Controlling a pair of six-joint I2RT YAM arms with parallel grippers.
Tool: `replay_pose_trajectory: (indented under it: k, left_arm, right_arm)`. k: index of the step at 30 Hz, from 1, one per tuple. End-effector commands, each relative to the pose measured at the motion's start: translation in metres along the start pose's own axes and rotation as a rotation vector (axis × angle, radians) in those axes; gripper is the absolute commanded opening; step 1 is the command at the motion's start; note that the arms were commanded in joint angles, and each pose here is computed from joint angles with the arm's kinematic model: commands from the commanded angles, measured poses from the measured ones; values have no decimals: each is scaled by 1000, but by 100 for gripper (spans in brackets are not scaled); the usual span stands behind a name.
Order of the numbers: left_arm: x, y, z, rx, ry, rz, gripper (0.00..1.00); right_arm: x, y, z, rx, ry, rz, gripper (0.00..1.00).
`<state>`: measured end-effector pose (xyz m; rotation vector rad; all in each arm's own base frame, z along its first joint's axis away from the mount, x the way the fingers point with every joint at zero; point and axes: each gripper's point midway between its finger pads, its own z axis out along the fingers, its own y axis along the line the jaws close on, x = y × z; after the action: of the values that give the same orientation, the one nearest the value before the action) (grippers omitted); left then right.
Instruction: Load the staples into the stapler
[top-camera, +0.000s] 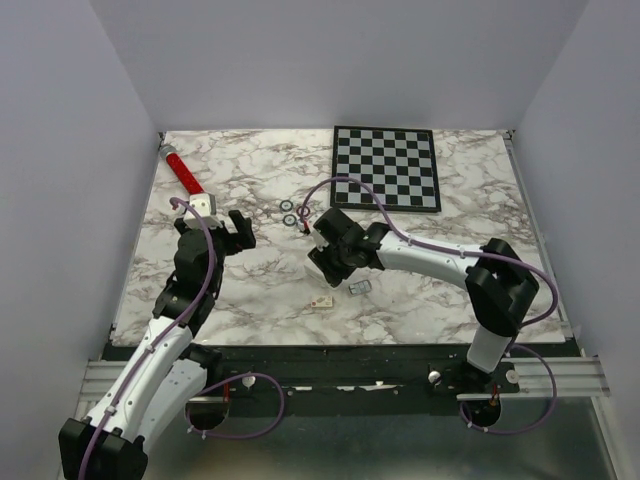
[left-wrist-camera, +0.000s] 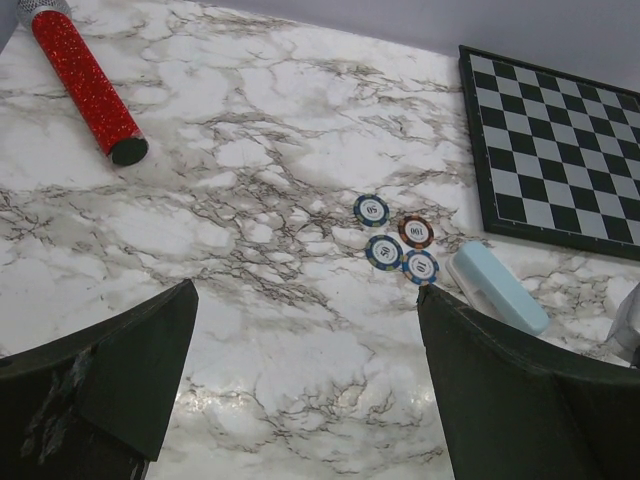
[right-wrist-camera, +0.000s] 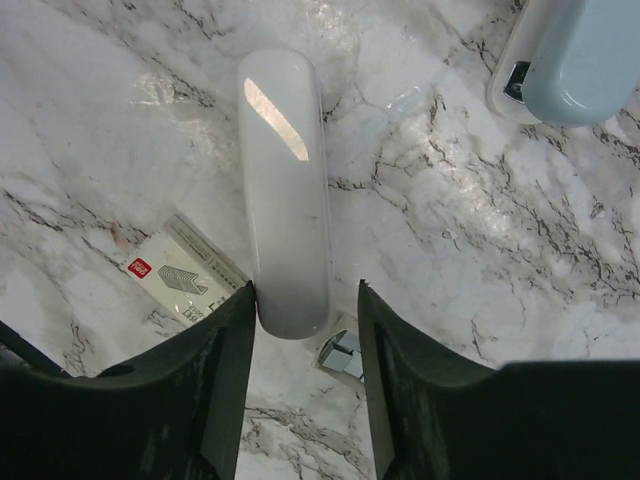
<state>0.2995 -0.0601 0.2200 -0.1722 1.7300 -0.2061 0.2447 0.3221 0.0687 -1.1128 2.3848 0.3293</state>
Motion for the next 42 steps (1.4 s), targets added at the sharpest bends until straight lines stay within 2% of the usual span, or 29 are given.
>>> replay_pose_trajectory:
  k: [1,6,8,9,14,23,28,29,32,39,42]
  left_arm:
    - [-1,6,2,-27,-5,5,99]
    - [-1,6,1,-29,-9,1,99]
    - [-2,6,0,-29,-12,0,99]
    - [-2,6,0,-30,-11,1,99]
    - [-3,9,1,-45,-17,-4,99]
    - [-3,10,1,-54,-16,-1,99]
    - [-8,16,0,-86,-33,-4,99]
    - [-8,16,0,-88,-34,-4,99]
    - [-9,18,-1,-96,-36,-6,99]
    - [-11,19,-3,-101,-47,-9,99]
    - [-11,19,-3,-103,-46,-8,99]
  right_arm:
    - [8,1,9,-6,68,-26,49]
    - [23,5,22,-34,110,-32,28]
    - [31,2,26,-16,123,-36,25]
    - [32,3,29,-17,120,-39,20]
    - [35,-5,34,21,107,-41,13]
    - [34,-7,42,35,105,-31,12]
    - [-4,-14,24,91,40,20,12]
    - [-24,-21,20,119,6,34,12]
    - [-42,-35,18,159,0,82,13]
    - [-51,-60,38,217,67,171,15]
    - [-50,-66,44,226,88,214,19]
